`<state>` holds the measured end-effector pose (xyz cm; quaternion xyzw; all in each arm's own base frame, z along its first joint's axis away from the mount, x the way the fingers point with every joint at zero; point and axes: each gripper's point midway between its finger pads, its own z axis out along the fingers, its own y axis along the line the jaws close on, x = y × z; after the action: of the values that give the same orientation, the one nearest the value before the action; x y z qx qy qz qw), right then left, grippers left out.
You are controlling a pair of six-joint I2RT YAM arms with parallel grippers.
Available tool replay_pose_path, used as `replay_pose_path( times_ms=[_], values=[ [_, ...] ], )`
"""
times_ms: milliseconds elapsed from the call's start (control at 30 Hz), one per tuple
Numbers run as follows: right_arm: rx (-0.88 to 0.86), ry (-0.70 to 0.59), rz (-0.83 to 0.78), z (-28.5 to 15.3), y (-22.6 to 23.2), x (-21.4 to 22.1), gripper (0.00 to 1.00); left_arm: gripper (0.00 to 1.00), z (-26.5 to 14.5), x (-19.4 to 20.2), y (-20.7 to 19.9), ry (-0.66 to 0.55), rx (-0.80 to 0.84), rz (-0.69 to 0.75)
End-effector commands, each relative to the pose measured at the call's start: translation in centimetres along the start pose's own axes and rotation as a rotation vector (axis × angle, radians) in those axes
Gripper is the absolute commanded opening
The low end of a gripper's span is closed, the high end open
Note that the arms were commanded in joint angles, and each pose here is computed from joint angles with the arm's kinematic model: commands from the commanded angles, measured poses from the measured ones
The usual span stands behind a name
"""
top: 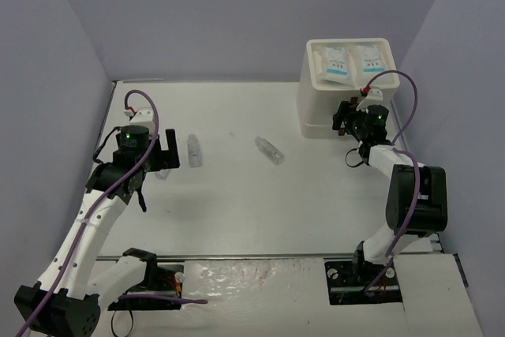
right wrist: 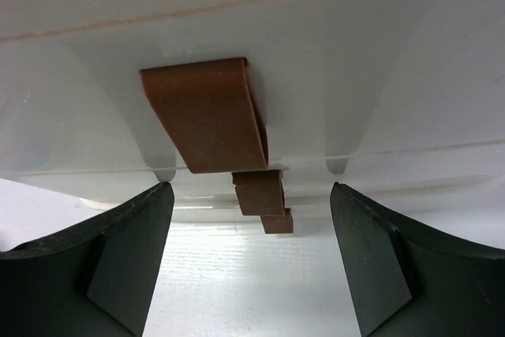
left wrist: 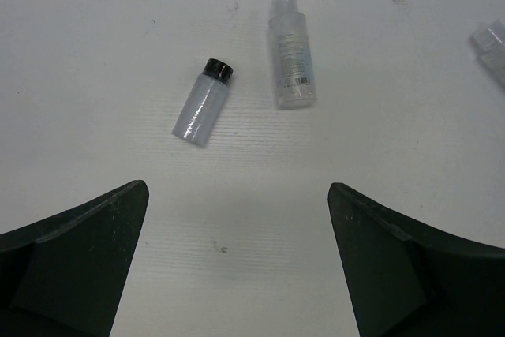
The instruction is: Organize the makeup
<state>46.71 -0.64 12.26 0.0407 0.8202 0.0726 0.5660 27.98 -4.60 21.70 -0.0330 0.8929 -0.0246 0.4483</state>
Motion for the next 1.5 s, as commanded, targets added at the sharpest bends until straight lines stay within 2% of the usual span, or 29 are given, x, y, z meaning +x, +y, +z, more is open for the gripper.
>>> replay_pose_path(
  times_ms=[0,100,167,267,433,533,633,767,933,1167,1467],
  values=[
    [-0.029,-0.210,0.023,-3.4,1.4,-7.3,0.78,0.97,-0.4,-2.0,-0.3,-0.069,0.018,-0.022],
    [-0.028,-0.196,0.074,-4.9,1.7,-6.8,0.79,0.97,-0.5,-2.1,-0.4,-0.074,0.025,-0.026],
    [-0.032,-0.171,0.121,-5.7,1.8,-6.0,0.84,0.97,-0.6,-2.1,-0.4,-0.076,0.027,-0.027],
    [-0.033,-0.132,0.227,-6.8,1.4,-4.3,0.87,0.97,-0.9,-2.2,-0.4,-0.086,0.034,-0.032],
    [-0.011,-0.121,0.399,-8.4,-0.2,-1.5,0.83,0.97,-1.1,-2.2,-0.5,-0.089,0.038,-0.038],
    [-0.047,-0.142,0.522,-8.8,-1.0,-0.7,0.80,0.97,-1.2,-2.3,-0.5,-0.090,0.042,-0.041],
    [-0.094,-0.139,0.573,-8.3,-1.0,0.0,0.78,0.97,-1.3,-2.3,-0.4,-0.095,0.041,-0.044],
    [-0.151,-0.128,0.570,-7.2,-0.7,0.8,0.74,0.97,-1.4,-2.3,-0.2,-0.100,0.034,-0.043],
    [-0.187,-0.144,0.496,-5.6,-0.9,0.7,0.63,0.97,-1.3,-2.3,-0.1,-0.101,0.030,-0.044],
    [-0.160,-0.125,0.396,-3.4,-2.1,0.4,0.63,0.97,-1.1,-2.3,0.0,-0.097,0.027,-0.047],
    [-0.170,-0.079,0.374,-0.7,-2.1,1.4,0.62,0.97,-0.9,-2.3,0.0,-0.090,0.026,-0.049]
  ],
)
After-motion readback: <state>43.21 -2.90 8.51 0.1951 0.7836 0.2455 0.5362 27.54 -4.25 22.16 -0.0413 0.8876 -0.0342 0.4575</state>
